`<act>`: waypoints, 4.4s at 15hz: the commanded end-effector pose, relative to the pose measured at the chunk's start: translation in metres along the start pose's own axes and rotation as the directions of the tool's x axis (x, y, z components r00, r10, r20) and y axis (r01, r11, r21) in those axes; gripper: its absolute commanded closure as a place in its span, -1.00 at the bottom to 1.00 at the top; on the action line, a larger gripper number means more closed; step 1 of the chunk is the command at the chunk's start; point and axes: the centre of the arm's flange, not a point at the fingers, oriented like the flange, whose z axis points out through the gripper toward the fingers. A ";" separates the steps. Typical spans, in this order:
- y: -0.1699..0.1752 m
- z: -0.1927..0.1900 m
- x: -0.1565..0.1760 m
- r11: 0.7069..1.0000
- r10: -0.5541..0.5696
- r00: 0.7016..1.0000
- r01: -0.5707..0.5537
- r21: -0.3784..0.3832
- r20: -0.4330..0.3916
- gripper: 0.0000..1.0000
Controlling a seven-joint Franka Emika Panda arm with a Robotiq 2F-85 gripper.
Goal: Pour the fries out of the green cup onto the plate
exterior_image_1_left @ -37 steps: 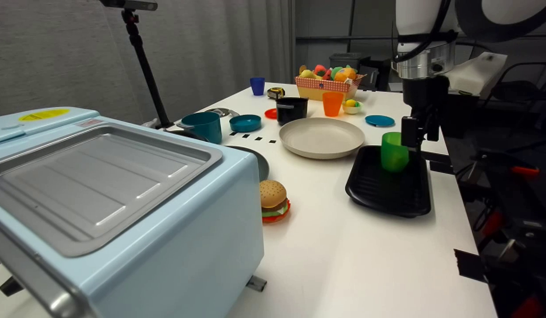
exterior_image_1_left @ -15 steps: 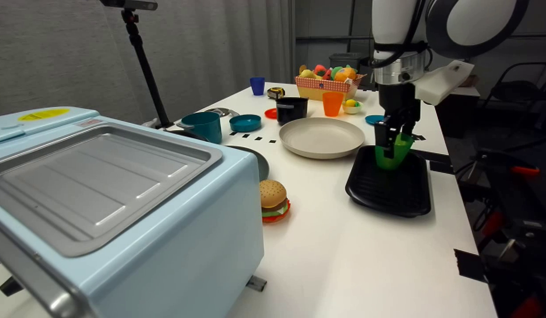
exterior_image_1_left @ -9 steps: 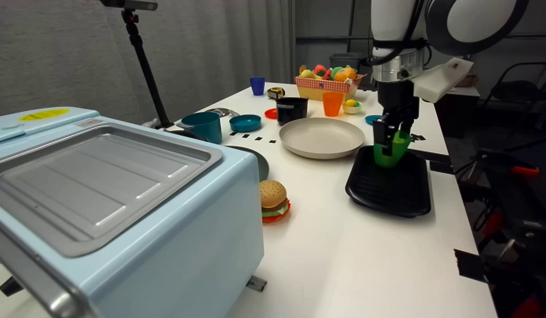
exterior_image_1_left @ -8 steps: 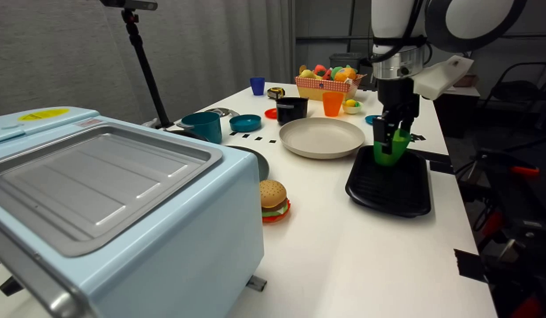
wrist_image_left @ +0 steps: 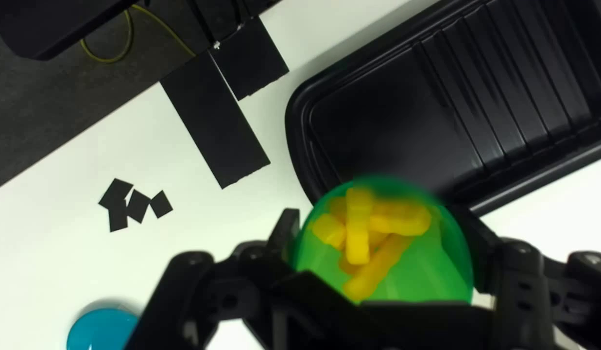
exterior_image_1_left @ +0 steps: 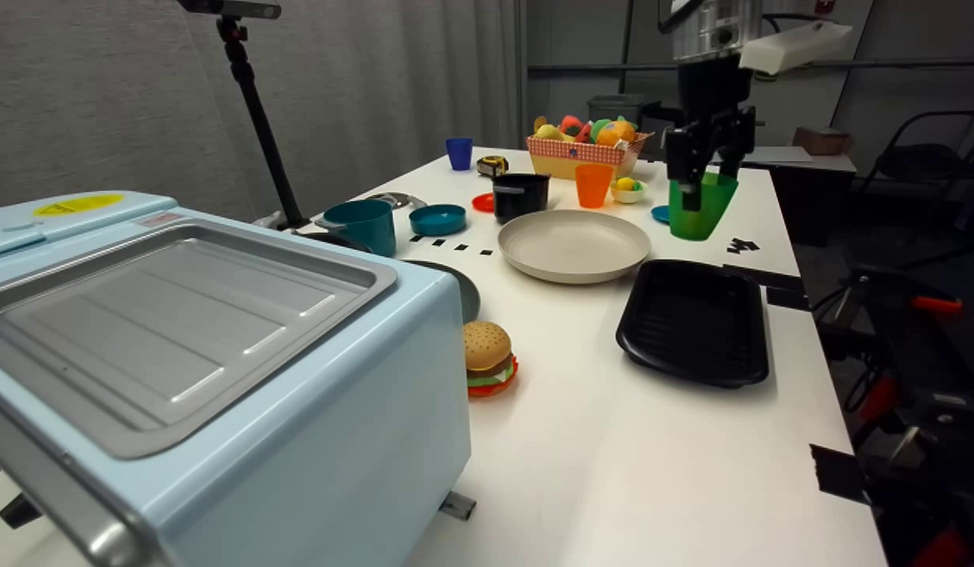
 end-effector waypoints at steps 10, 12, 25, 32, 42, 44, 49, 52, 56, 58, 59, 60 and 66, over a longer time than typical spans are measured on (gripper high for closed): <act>0.055 -0.081 0.122 0.924 0.041 0.998 -0.058 0.379 0.053 -0.06; 0.053 -0.074 0.138 0.912 0.021 0.996 -0.056 0.406 0.090 -0.06; 0.018 -0.006 0.202 0.850 -0.198 0.860 -0.088 0.519 0.470 -0.06; 0.024 -0.002 0.212 0.786 -0.275 0.745 -0.190 0.588 0.608 -0.06; 0.018 -0.018 0.217 0.668 -0.372 0.555 -0.396 0.629 0.744 -0.06; 0.017 -0.020 0.218 0.639 -0.393 0.524 -0.435 0.635 0.755 -0.06; 0.015 -0.024 0.223 0.578 -0.418 0.487 -0.509 0.638 0.767 -0.06; 0.014 -0.024 0.226 0.550 -0.423 0.478 -0.539 0.638 0.769 -0.06; 0.013 -0.027 0.229 0.484 -0.470 0.475 -0.566 0.667 0.744 -0.06; 0.013 -0.028 0.231 0.466 -0.482 0.476 -0.571 0.676 0.735 -0.06; 0.013 -0.029 0.231 0.459 -0.488 0.475 -0.574 0.678 0.732 -0.06; 0.013 -0.029 0.231 0.454 -0.491 0.474 -0.576 0.679 0.731 -0.06; 0.014 -0.031 0.234 0.397 -0.529 0.483 -0.586 0.707 0.697 -0.06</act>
